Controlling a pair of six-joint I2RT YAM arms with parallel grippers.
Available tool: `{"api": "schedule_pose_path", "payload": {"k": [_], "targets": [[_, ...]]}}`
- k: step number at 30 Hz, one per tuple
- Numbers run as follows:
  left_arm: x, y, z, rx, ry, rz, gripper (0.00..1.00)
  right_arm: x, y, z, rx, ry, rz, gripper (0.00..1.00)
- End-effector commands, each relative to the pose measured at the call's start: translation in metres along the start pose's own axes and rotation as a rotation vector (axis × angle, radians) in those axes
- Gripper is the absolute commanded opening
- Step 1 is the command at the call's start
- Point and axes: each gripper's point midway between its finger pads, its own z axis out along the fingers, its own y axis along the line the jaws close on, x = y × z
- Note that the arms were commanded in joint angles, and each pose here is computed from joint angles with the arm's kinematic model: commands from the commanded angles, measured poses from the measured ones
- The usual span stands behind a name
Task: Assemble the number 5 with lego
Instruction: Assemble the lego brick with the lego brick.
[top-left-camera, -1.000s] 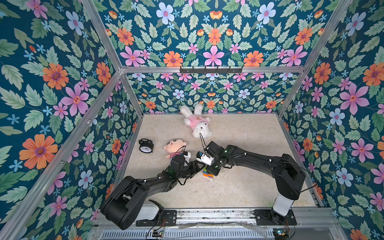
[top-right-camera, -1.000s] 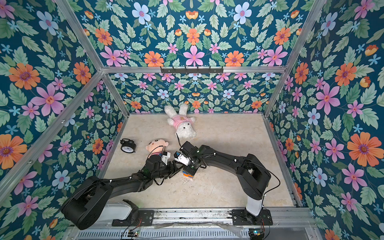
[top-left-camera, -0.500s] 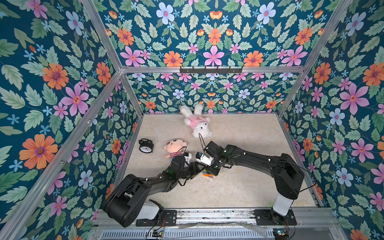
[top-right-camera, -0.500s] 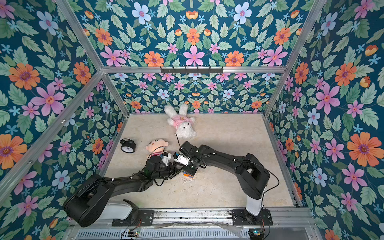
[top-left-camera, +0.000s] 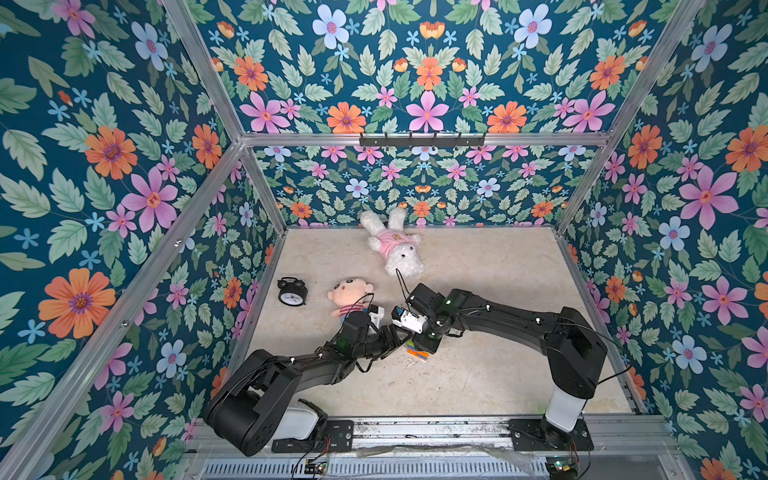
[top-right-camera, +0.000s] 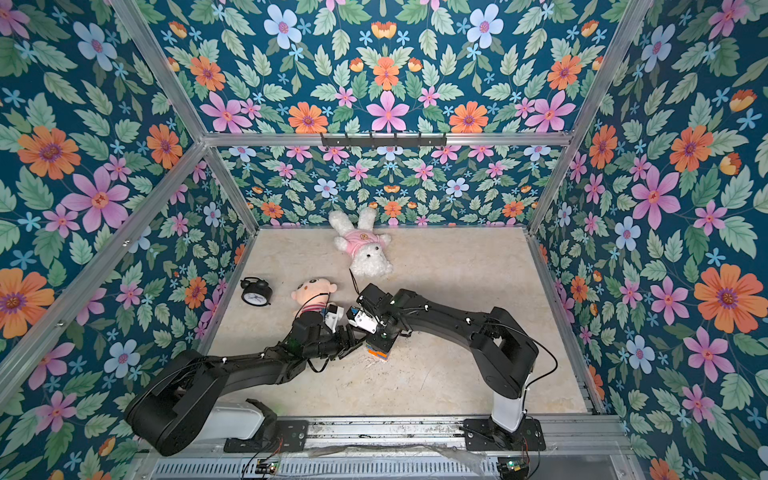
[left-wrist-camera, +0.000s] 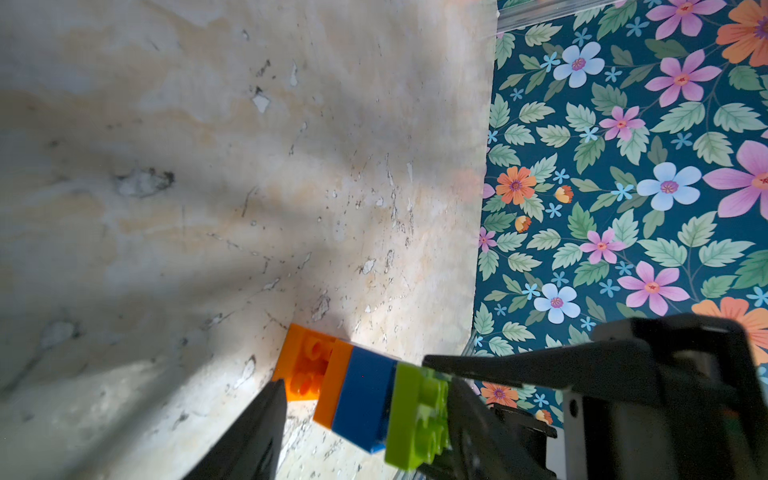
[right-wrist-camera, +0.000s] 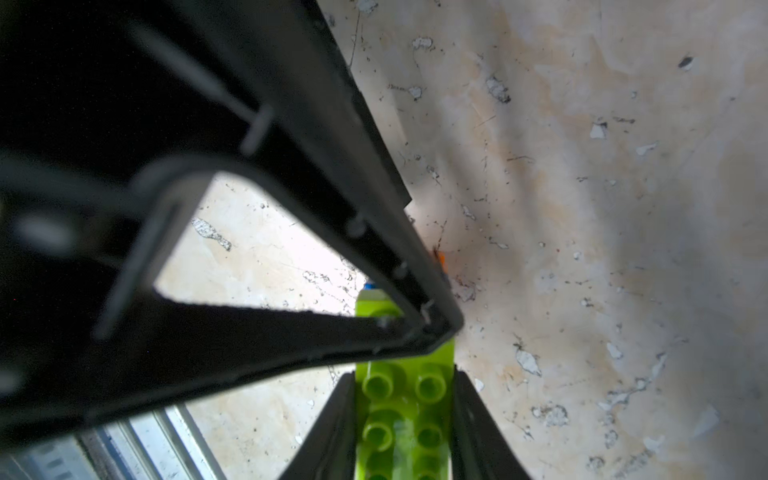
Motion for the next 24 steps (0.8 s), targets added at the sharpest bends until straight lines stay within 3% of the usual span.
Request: {"api": "schedule_pose_path", "payload": {"k": [1,7,14,24], "targets": [[0.0046,-0.0019,0.0012,0.017,0.024,0.017,0.66,0.0142,0.001,0.0054,-0.001,0.045,0.035,0.28],[0.009,-0.006,0.0041,0.043,0.047,0.033,0.66,0.0181,0.0015,0.0076,-0.003,0.049,0.071,0.28],[0.0113,-0.0064,0.0064,0.041,0.06,0.042,0.56,0.0176,0.0015,0.0056,-0.002,0.044,0.086,0.3],[0.0143,0.0005,0.0063,0.002,0.073,0.058,0.51,0.0112,0.005,0.0012,-0.012,0.018,0.089,0.35]]}}
